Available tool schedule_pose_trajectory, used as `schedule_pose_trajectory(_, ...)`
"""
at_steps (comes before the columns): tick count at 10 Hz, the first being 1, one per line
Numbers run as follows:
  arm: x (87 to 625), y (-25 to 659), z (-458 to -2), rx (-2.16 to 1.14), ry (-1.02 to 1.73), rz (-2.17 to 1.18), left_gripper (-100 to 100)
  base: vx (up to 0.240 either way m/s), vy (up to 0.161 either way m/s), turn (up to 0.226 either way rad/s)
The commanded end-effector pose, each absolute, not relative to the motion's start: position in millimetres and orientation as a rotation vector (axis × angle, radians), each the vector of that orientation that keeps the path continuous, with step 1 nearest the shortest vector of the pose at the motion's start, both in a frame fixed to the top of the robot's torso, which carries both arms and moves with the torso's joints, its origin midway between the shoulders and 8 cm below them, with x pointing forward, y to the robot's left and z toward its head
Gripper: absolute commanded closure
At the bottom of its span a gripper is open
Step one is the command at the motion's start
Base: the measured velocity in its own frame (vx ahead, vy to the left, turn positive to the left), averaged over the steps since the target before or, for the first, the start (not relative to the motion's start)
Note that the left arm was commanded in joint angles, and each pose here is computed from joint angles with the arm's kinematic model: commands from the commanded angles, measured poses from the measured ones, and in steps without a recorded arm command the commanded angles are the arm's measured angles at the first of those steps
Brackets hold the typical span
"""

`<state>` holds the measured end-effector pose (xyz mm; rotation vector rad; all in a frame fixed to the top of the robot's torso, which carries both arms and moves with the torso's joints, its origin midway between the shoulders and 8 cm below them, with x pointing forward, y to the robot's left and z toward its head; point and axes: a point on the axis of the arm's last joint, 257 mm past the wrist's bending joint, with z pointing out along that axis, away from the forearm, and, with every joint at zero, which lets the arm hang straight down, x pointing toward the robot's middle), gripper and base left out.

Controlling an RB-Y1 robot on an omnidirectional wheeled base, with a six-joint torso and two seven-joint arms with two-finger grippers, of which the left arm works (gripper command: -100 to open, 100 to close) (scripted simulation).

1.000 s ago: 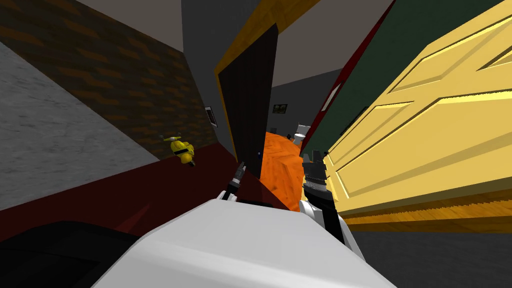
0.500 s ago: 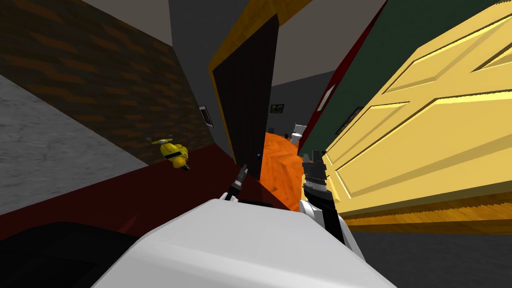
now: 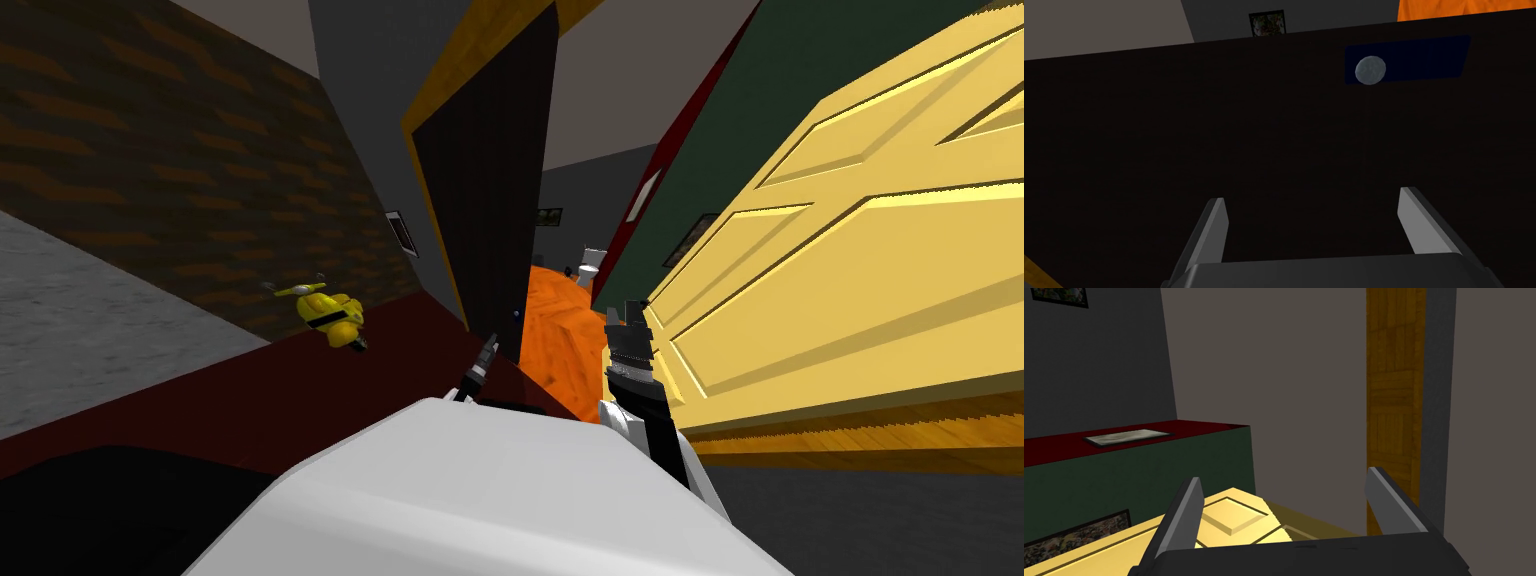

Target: Push the door open

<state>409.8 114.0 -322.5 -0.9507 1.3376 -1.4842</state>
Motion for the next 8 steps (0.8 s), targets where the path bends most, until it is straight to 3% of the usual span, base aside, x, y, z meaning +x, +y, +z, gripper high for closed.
schedule_pose_trajectory(1, 406.8, 107.1, -332.5, -0.956, 1.36, -1.489, -100, 0.077, 0.055, -0.069)
schedule_pose_trajectory(8, 388.1, 78.9, -377.0, -0.975, 1.472, -1.505, -100, 0.112, 0.084, -0.105)
